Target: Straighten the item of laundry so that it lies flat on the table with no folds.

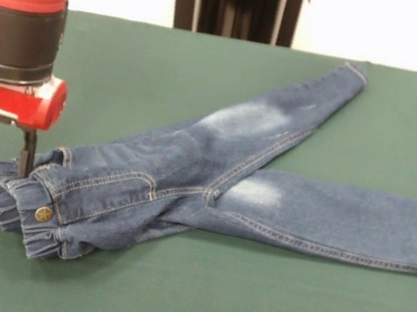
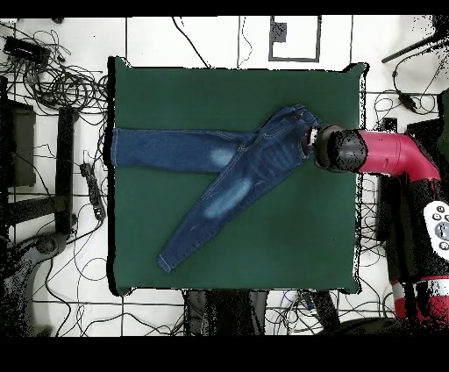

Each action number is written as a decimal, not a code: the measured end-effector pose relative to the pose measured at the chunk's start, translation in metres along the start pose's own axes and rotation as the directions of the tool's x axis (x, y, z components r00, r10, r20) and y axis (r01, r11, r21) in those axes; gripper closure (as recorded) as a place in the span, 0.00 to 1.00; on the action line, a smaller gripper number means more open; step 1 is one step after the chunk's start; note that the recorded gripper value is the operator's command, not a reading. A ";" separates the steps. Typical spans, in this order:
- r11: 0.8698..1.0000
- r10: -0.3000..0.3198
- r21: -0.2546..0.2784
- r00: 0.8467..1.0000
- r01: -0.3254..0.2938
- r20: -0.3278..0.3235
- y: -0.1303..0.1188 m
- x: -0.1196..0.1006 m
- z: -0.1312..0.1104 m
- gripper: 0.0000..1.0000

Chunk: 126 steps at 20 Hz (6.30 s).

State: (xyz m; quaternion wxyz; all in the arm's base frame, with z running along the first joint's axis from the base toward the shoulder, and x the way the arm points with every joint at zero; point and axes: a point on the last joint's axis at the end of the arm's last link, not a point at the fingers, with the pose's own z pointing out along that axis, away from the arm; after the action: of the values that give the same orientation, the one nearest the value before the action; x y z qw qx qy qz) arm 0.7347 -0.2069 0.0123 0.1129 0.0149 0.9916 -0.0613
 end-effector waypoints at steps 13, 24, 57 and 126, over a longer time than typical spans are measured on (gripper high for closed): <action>0.999 0.026 -0.046 1.000 -0.026 0.017 0.010 -0.006 0.021 0.00; 0.998 0.033 -0.058 0.999 -0.032 0.023 0.014 -0.010 0.028 1.00; 0.988 0.097 -0.116 0.995 -0.100 -0.029 0.004 -0.001 -0.038 1.00; 0.885 -0.429 -0.278 0.887 0.374 -0.171 -0.086 0.140 -0.027 1.00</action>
State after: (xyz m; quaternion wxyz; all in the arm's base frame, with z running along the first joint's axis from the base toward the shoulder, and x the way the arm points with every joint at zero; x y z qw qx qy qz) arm 0.5882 -0.2868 0.0173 -0.0159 -0.1986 0.9792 0.0373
